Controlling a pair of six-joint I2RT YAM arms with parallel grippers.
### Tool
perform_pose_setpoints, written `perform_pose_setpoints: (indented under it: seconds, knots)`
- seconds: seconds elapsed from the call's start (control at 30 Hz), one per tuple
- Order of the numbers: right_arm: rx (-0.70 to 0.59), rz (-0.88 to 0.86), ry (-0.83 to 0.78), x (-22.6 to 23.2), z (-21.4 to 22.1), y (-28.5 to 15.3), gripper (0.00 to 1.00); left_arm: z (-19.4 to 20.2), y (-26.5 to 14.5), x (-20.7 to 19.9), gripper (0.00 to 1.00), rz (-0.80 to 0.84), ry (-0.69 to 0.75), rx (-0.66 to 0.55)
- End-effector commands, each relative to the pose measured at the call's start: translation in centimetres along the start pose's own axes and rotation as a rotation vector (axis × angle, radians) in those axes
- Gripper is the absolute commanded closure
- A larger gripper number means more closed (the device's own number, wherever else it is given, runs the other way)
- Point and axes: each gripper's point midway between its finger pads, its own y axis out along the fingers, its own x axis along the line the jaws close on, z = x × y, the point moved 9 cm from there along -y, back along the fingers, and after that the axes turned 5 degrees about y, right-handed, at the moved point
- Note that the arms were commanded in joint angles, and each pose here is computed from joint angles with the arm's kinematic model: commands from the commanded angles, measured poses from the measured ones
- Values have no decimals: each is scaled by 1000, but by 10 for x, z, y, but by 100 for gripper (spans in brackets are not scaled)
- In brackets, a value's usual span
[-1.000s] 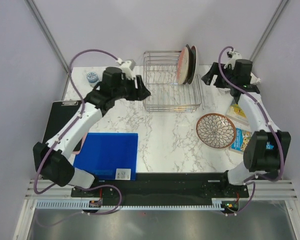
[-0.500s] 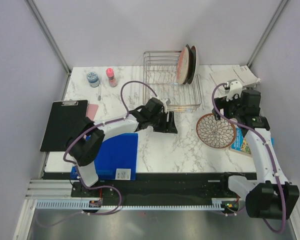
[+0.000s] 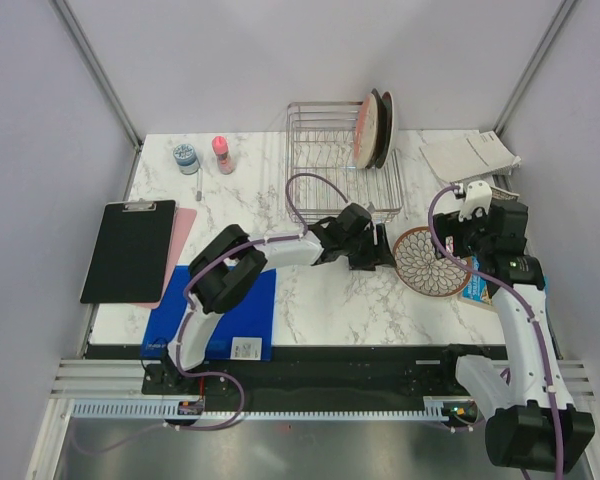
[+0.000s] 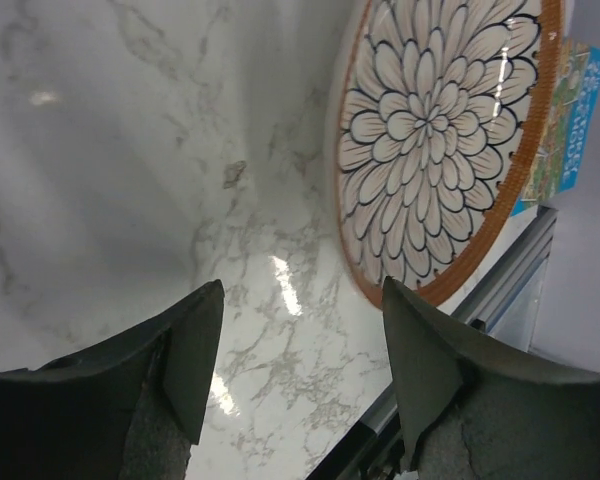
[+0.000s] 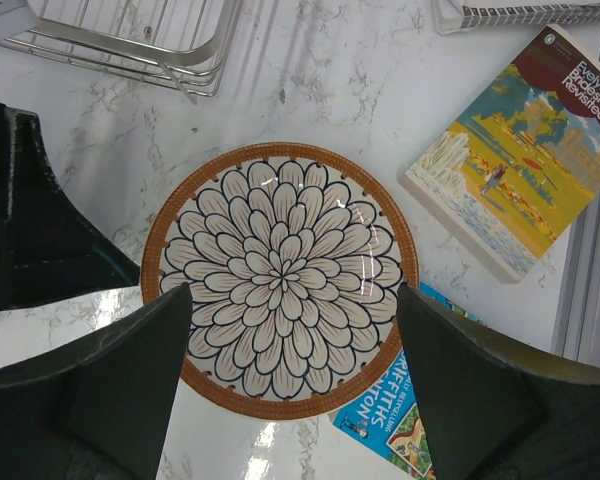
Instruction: Load the plates into the dish rack
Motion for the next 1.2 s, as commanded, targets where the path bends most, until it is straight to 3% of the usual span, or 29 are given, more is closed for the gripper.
perform_pose_setpoints:
  seconds: [0.0, 0.1, 0.23, 0.33, 0.37, 0.4, 0.57, 0.6, 0.73, 0.87, 1.03, 1.17]
  knots:
    - [3, 11, 38, 2, 8, -5, 10, -18, 19, -29, 28, 103, -48, -91]
    - [12, 19, 46, 1, 10, -4, 10, -12, 37, -32, 30, 107, -46, -79]
    - [17, 29, 55, -1, 9, -3, 10, 1, 51, -28, 45, 67, -78, -56]
    - [27, 29, 57, -2, 10, 0, 10, 9, 50, -23, 77, 42, -101, -28]
    - [32, 28, 58, -2, 11, 1, 10, 10, 48, -21, 93, 41, -105, -19]
    - [33, 29, 59, -3, 11, 1, 10, 14, 44, -17, 98, 34, -107, -7]
    - [52, 15, 54, -5, 6, 9, 10, 6, 12, 0, 98, 143, -55, 8]
    - [55, 14, 46, -6, 4, 10, 10, 16, 4, 15, 98, 154, -58, 62]
    - [73, -78, -38, -11, -15, 16, 8, -3, -53, 26, 98, 262, 49, 30]
    - [153, -358, -71, -5, -26, 27, 8, -23, -99, 38, 98, 357, 262, 17]
    - [371, -743, -25, 3, -16, 52, 12, -28, -128, 38, 98, 399, 365, -14]
    - [544, -940, 50, 6, -3, 57, 13, -36, -139, 29, 98, 430, 419, -49]
